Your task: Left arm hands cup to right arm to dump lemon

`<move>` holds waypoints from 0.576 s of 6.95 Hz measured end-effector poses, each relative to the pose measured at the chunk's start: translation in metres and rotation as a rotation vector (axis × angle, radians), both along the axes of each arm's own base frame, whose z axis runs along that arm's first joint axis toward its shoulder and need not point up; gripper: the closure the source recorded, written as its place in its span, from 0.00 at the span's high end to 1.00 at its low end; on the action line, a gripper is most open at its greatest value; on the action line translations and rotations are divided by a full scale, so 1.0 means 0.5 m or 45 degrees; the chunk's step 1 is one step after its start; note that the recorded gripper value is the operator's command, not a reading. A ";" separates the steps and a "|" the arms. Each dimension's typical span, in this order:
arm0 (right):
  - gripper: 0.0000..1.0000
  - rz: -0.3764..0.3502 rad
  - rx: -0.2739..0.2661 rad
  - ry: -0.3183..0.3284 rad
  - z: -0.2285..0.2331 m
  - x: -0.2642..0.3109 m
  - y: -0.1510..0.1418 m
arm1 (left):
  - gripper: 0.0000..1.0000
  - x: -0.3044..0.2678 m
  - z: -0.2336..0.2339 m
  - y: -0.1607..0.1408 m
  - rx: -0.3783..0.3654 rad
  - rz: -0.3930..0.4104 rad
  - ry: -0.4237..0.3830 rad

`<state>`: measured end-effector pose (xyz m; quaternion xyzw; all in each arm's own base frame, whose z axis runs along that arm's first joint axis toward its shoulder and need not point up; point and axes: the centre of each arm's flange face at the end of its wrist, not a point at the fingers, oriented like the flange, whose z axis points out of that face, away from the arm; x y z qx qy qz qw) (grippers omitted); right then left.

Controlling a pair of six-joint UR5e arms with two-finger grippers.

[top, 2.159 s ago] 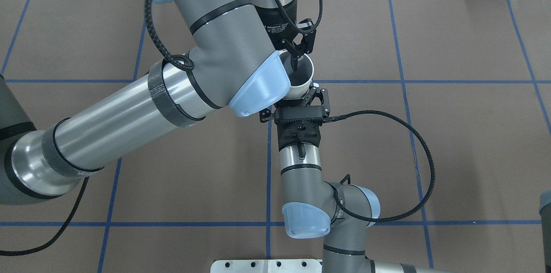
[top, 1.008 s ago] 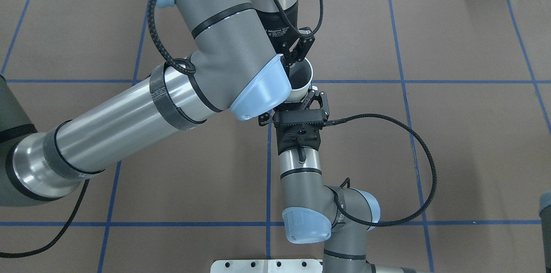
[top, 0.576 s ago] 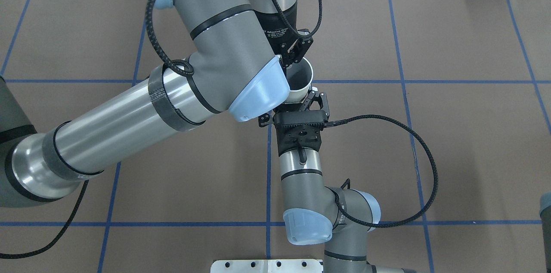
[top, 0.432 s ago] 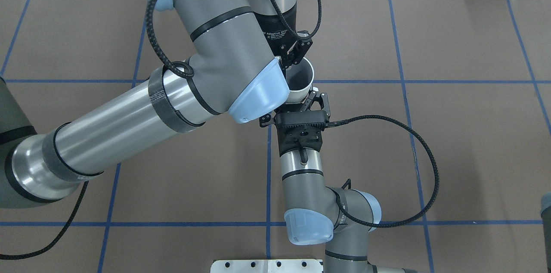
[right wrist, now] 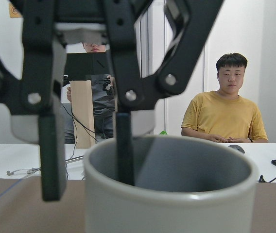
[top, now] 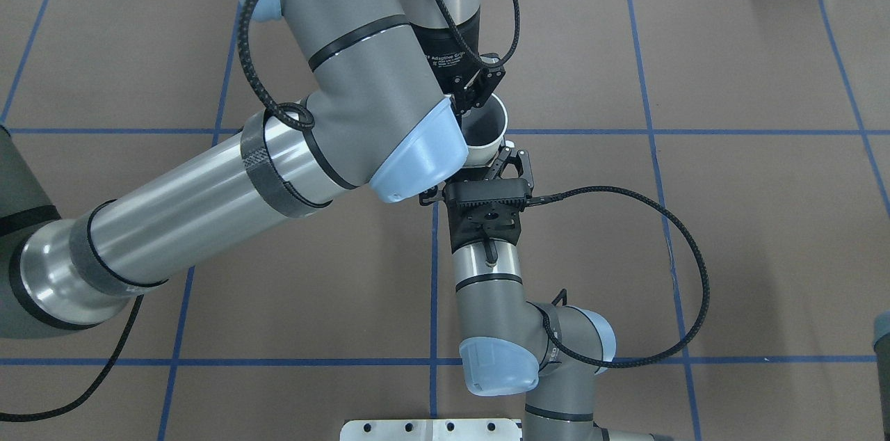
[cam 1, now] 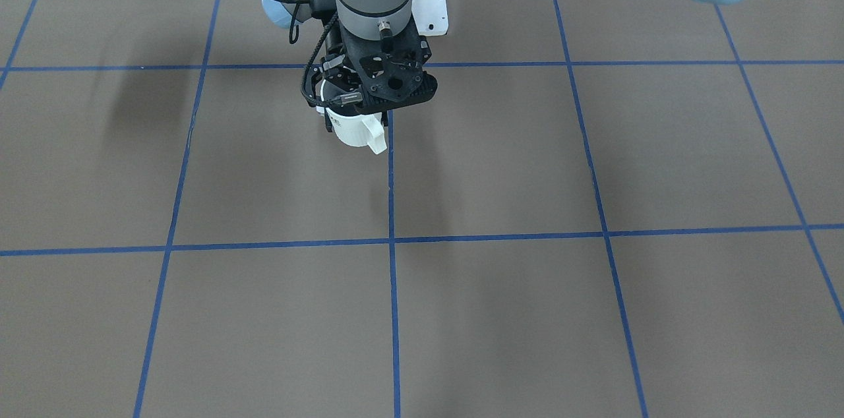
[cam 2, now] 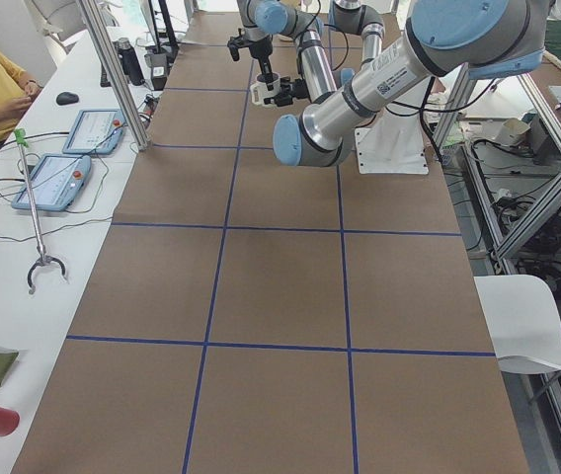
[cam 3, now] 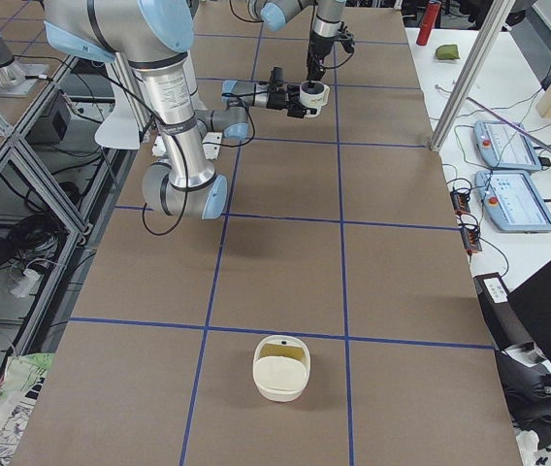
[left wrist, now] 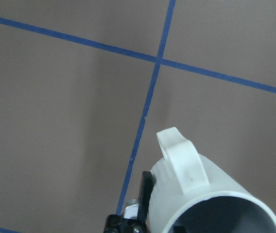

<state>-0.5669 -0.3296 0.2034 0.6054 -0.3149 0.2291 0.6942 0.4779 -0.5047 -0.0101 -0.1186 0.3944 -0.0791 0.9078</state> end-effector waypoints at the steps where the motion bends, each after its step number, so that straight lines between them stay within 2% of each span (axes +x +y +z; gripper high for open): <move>1: 0.00 -0.002 0.000 0.000 0.000 -0.001 0.002 | 0.19 0.000 -0.002 0.001 0.000 0.000 0.001; 2: 0.00 -0.003 0.000 0.000 0.000 -0.001 0.003 | 0.07 0.001 -0.003 0.002 0.001 0.000 0.002; 3: 0.28 -0.003 0.000 0.001 0.002 -0.001 0.003 | 0.00 0.001 -0.004 0.003 0.002 0.000 0.002; 4: 0.58 -0.004 0.000 0.002 0.001 -0.001 0.003 | 0.00 0.001 -0.004 0.003 0.001 0.001 0.001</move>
